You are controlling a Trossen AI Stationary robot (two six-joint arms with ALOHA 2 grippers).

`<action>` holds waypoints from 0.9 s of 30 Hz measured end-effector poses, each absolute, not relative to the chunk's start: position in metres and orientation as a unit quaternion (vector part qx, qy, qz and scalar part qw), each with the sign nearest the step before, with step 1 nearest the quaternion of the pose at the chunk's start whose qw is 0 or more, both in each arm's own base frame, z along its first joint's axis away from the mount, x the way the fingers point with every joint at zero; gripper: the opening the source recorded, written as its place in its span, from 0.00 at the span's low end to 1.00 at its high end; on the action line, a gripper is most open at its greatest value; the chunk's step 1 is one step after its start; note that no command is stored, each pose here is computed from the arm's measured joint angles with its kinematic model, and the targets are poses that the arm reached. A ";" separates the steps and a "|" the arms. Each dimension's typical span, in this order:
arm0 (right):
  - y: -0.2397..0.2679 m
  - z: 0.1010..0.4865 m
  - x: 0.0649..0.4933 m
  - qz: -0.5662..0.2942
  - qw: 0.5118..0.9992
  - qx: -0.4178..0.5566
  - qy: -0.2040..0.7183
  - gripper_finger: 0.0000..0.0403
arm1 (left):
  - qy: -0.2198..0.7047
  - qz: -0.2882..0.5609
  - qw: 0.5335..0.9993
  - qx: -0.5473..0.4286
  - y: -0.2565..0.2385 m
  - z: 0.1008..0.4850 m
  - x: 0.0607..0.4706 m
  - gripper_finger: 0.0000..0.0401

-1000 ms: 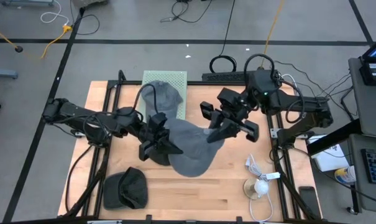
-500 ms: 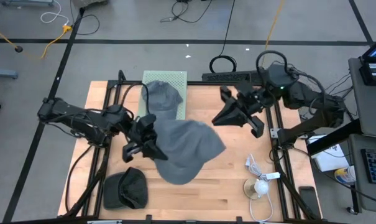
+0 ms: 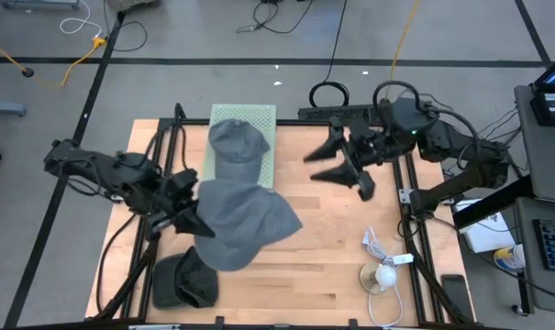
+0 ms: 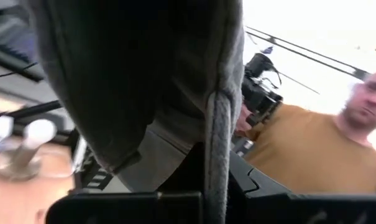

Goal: Pick & Place hat
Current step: Stack the gray cap on the gray cap on the shelf

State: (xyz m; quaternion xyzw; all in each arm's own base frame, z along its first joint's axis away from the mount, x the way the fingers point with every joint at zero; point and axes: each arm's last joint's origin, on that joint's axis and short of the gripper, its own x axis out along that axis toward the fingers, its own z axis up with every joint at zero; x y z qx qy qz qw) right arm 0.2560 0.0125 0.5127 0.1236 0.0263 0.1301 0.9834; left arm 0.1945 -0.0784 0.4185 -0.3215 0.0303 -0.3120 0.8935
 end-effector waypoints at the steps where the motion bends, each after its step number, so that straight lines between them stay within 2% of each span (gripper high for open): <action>1: 0.011 0.513 0.256 0.100 0.986 0.129 0.023 0.55 | 0.033 -0.301 0.895 -0.327 -0.077 0.419 0.189 0.02; 5: 0.005 0.509 0.257 0.009 0.988 0.150 0.031 0.63 | 0.041 -0.260 0.901 -0.345 -0.074 0.421 0.168 0.02; 12: -0.003 0.498 0.275 -0.014 0.983 0.175 0.052 0.63 | 0.030 -0.199 0.909 -0.365 -0.068 0.424 0.148 0.02; 19: -0.008 0.477 0.306 0.008 0.977 0.193 0.089 0.63 | 0.004 -0.161 0.932 -0.326 -0.066 0.425 0.149 0.02; 27: -0.003 0.471 0.319 0.061 0.971 0.208 0.098 0.62 | -0.095 -0.133 0.959 -0.231 -0.062 0.439 0.147 0.02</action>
